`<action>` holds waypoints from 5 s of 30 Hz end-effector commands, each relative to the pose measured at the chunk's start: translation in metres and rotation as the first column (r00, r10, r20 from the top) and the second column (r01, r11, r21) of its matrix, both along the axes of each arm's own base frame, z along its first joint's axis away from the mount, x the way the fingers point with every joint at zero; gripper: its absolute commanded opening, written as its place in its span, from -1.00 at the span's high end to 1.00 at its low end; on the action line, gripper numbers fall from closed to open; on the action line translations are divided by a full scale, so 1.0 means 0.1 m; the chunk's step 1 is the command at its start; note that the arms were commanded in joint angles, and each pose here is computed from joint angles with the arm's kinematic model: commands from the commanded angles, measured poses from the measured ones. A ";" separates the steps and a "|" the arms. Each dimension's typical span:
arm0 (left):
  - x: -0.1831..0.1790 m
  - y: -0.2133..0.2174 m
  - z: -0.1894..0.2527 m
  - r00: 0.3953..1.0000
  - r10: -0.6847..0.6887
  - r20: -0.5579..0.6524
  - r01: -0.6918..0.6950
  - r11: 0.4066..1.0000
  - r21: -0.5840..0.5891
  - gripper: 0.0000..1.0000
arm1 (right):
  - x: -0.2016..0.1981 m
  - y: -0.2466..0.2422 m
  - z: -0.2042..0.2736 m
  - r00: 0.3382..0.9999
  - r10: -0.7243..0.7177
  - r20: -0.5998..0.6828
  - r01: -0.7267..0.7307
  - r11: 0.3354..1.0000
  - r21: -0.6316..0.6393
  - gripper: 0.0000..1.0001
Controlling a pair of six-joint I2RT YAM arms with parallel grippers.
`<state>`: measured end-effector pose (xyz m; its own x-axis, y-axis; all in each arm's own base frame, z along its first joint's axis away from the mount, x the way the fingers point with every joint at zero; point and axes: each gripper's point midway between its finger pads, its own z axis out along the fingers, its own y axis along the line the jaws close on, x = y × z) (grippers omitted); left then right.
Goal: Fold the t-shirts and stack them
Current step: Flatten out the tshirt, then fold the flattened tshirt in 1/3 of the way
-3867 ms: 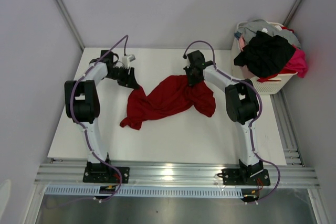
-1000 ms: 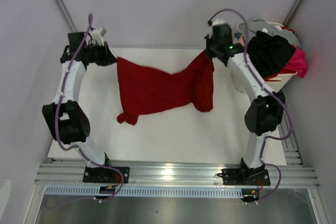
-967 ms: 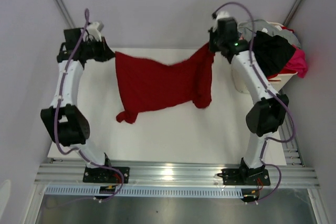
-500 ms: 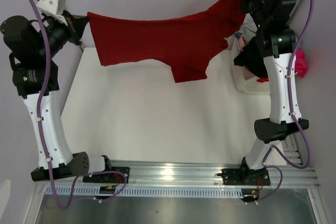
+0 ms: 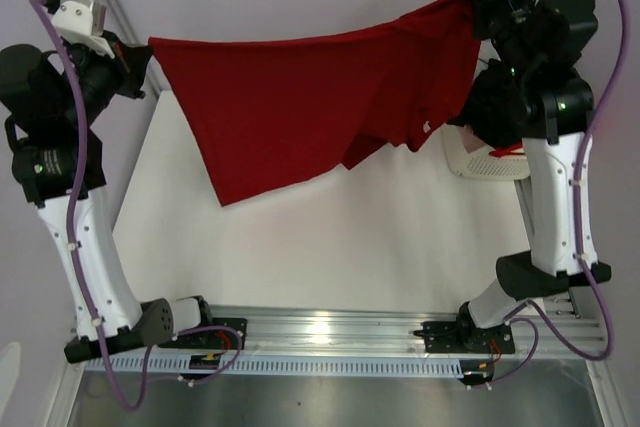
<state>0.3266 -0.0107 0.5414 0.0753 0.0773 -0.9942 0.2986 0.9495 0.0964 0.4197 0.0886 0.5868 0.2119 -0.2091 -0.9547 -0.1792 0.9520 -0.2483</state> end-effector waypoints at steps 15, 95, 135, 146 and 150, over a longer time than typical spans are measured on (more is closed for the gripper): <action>-2.17 -0.13 0.82 0.925 0.273 0.265 -0.232 0.957 -0.174 0.99 | -2.18 -0.41 1.08 0.935 -0.006 0.356 -0.016 0.998 0.059 1.00; 1.94 0.69 -3.67 0.866 -0.098 -0.491 0.264 0.923 0.281 0.99 | 1.24 1.15 -3.96 0.691 0.184 -0.699 -0.222 0.974 0.038 1.00; 1.27 1.16 -3.95 0.890 -0.184 -0.416 0.336 0.883 0.328 -0.91 | 0.05 0.95 -4.64 0.354 0.242 -0.903 -0.260 0.953 0.154 -0.22; 1.45 1.40 -2.92 0.932 0.115 -0.345 -0.118 0.993 0.013 -0.99 | 0.13 0.95 -3.55 0.488 0.315 -0.814 -0.193 0.949 0.251 -0.99; 1.25 1.60 -2.69 0.820 0.287 -0.496 -0.383 0.918 -0.102 -0.99 | -0.10 0.81 -3.72 0.514 0.175 -0.840 -0.063 0.984 0.166 -0.99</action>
<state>0.4682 0.1361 0.2179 -0.4083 0.0645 -0.9106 0.1786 0.9839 -0.0104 0.4321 0.1754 0.2130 -0.6679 -0.1860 -0.7206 -0.4566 0.8670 0.1994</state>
